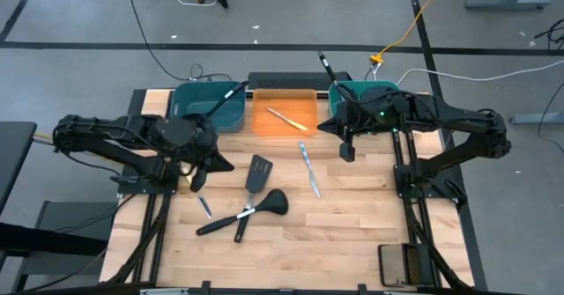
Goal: Pick & Place Kitchen Items
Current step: Put the black ladle into the blue bin
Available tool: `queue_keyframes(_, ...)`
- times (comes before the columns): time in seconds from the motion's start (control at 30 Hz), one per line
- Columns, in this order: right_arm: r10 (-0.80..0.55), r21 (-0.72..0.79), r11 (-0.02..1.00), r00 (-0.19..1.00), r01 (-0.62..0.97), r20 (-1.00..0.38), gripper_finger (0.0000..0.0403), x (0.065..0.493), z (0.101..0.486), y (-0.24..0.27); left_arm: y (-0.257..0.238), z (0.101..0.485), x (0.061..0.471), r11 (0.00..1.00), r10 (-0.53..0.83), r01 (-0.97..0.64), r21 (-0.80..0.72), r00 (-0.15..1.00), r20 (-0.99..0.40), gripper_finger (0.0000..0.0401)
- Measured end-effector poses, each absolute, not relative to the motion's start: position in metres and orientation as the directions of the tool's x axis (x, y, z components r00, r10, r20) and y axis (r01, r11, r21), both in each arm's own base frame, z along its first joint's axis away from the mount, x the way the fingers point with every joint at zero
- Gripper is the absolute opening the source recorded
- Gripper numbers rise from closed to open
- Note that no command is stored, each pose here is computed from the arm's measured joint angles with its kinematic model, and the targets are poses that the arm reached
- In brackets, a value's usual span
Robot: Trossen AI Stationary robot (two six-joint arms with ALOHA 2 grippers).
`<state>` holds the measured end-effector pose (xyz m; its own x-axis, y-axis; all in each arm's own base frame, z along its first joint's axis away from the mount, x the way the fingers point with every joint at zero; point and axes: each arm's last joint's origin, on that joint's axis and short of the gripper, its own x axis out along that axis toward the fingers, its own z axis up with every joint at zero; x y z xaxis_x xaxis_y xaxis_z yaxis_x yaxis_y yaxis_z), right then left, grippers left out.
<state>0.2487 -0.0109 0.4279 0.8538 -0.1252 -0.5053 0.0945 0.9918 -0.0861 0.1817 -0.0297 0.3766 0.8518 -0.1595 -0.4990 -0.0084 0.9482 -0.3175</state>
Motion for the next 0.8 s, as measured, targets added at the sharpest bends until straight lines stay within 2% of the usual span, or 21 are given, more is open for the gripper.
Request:
queue_keyframes(0.43,-0.125,-0.084,0.992,0.842,0.095,-0.525,0.0008,0.248,0.426,-0.011,-0.056,0.353,0.181,0.908,-0.255,-0.040,-0.417,0.736,-0.627,0.0002)
queue_keyframes(0.8,-0.125,-0.084,0.992,0.841,0.095,-0.527,0.0008,0.248,0.426,-0.011,-0.090,0.322,0.201,0.909,-0.317,-0.046,-0.413,0.568,-0.760,0.0002)
